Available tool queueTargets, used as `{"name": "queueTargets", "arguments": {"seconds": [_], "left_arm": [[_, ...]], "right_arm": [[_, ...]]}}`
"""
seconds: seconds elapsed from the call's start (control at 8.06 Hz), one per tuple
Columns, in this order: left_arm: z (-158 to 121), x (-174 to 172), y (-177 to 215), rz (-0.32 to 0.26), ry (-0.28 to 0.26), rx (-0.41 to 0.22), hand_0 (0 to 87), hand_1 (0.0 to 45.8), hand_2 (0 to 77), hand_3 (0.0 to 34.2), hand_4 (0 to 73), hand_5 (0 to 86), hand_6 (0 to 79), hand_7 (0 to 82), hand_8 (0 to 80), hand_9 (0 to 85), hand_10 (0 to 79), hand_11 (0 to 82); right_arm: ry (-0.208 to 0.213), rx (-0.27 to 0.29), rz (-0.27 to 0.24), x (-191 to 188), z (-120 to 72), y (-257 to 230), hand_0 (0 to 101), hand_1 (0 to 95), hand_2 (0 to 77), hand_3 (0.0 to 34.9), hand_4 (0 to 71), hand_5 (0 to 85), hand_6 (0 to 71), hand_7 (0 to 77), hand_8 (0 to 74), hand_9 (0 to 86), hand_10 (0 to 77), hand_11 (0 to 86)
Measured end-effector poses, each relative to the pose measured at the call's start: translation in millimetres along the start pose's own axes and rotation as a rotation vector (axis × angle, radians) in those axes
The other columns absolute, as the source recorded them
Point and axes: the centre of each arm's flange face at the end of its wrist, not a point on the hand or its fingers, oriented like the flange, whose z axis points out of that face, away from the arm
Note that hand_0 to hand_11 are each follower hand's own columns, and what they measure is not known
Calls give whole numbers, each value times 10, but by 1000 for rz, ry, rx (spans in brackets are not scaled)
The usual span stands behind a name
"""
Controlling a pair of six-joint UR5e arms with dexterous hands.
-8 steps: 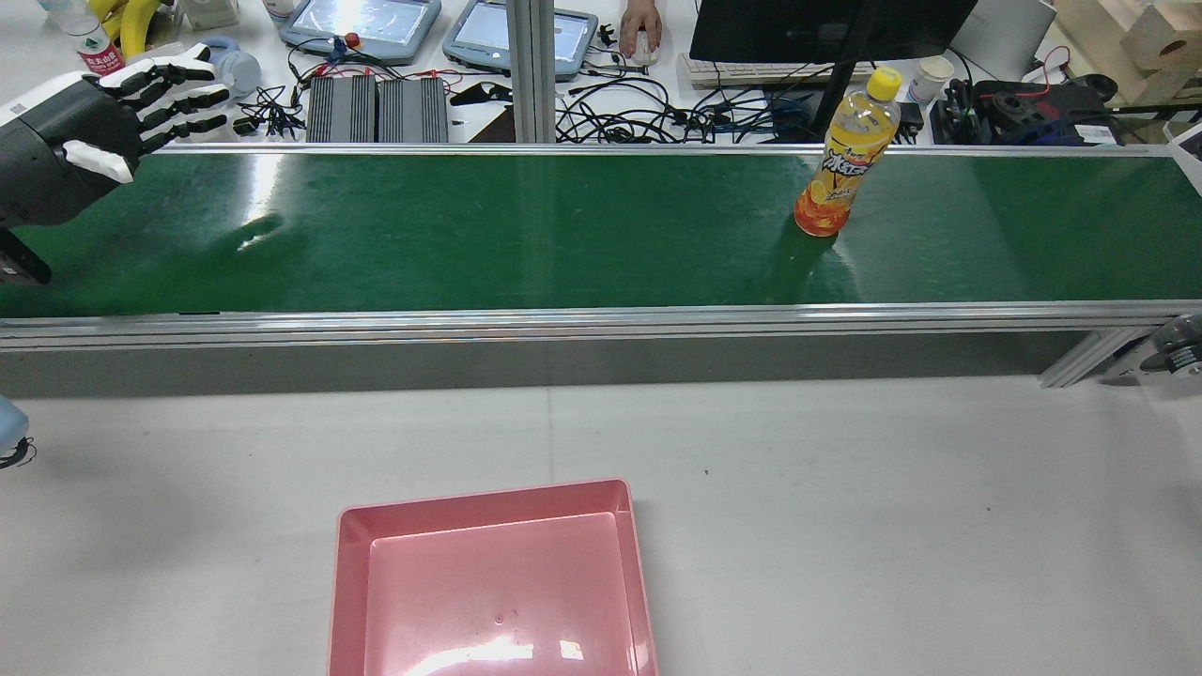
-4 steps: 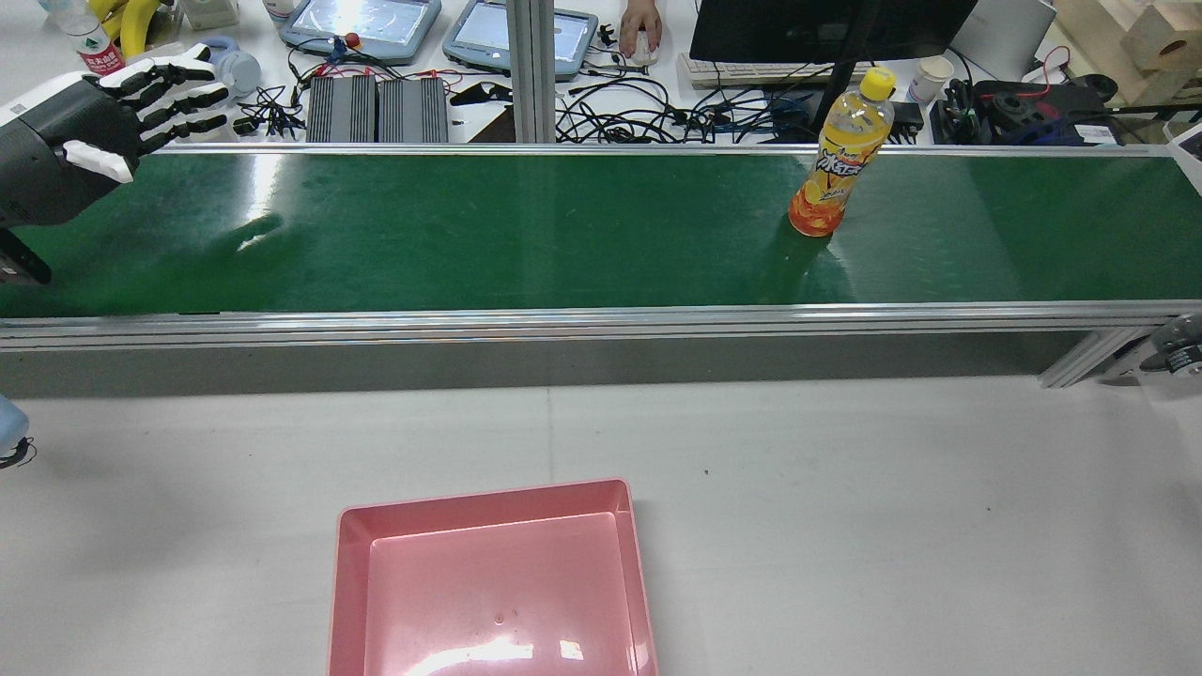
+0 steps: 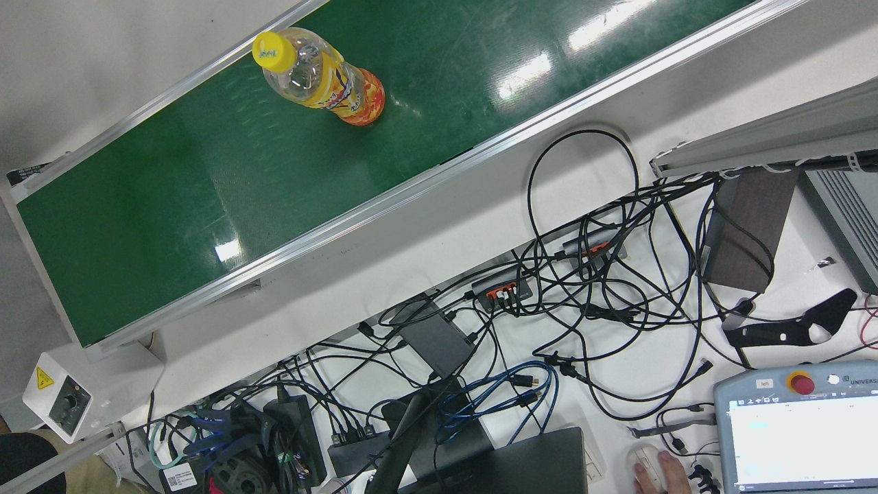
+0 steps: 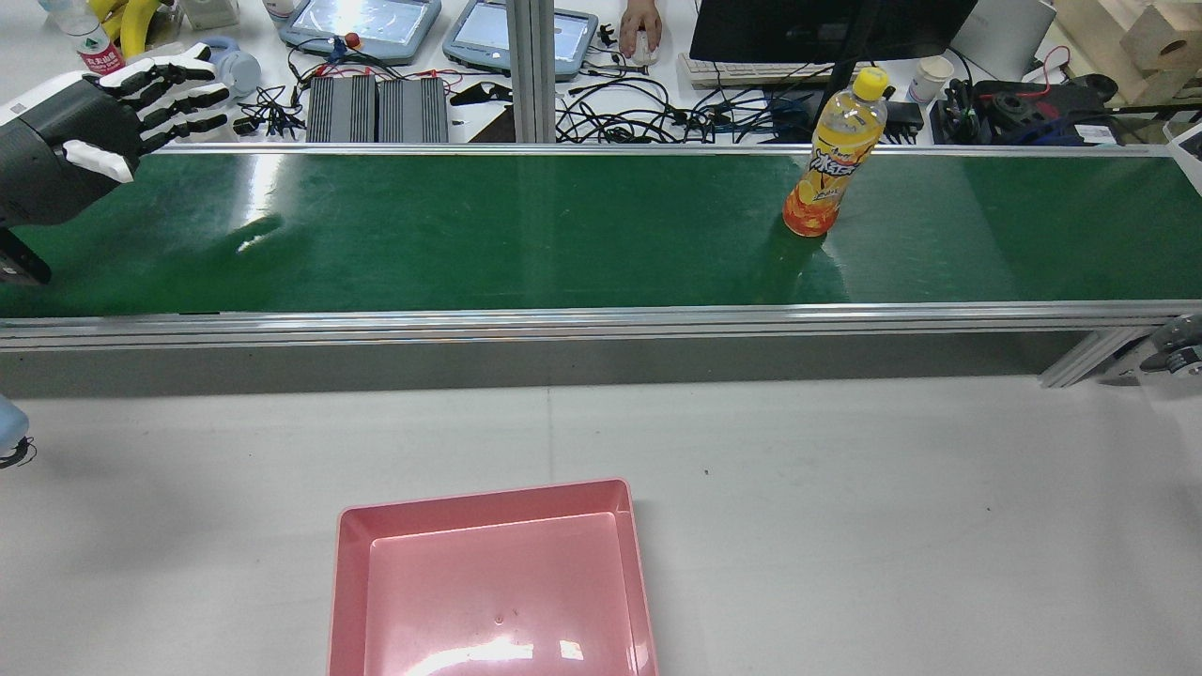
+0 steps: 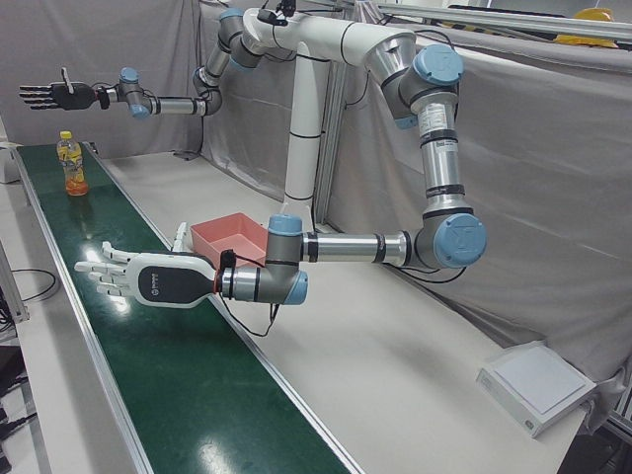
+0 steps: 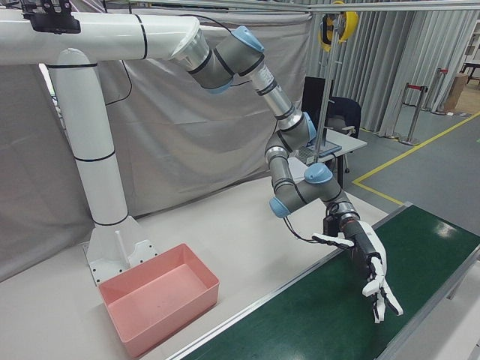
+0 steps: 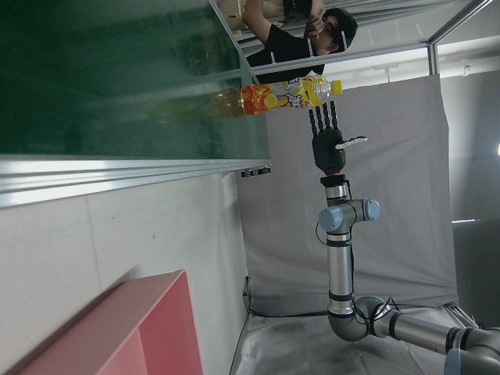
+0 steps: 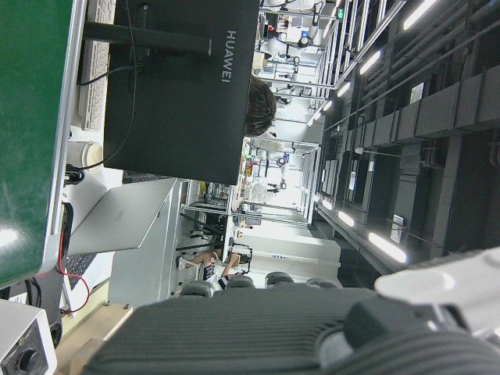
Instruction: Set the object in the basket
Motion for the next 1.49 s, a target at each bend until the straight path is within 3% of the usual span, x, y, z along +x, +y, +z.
{"name": "queueTargets", "arguments": {"seconds": [1.49], "left_arm": [[30, -187, 29, -12, -17, 1, 488, 65, 5, 45, 136, 289, 27, 22, 109, 114, 87, 131]], "right_arm": [[0, 0, 0, 0, 0, 0, 3, 0, 5, 0, 0, 0, 0, 5, 0, 0, 0, 0]]}}
